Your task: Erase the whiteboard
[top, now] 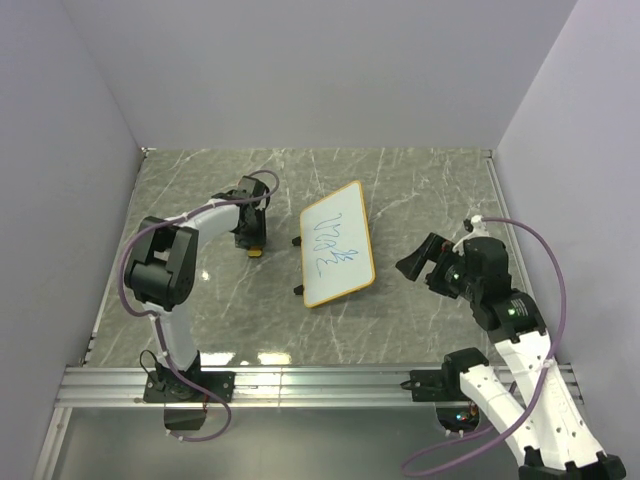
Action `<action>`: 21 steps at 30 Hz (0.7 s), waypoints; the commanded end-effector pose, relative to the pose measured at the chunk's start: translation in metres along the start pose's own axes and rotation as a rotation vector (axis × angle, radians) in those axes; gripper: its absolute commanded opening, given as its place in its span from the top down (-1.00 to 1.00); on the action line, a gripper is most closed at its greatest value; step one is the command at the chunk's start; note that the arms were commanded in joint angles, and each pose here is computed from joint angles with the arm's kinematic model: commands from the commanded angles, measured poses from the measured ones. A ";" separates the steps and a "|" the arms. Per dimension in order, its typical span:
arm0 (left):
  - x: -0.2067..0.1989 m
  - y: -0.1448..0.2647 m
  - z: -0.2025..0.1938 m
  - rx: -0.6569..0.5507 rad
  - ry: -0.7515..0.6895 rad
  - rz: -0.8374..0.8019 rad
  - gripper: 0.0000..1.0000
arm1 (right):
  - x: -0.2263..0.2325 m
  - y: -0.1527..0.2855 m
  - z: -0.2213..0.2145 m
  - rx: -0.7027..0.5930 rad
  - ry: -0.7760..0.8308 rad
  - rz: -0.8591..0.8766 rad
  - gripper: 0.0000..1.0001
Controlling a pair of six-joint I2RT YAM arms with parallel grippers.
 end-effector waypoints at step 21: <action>-0.068 0.092 -0.017 -0.043 -0.038 -0.219 0.99 | 0.033 -0.119 0.088 0.119 0.044 0.168 -0.48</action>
Point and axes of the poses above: each gripper's point midway between its finger pads, its own y axis back along the fingers, its own x axis along the line the jaws close on, z = x × y, the point moved 9 cm from there along y, back along the fingers, and after that the axes turned 15 degrees about y, right-handed, at the moved point
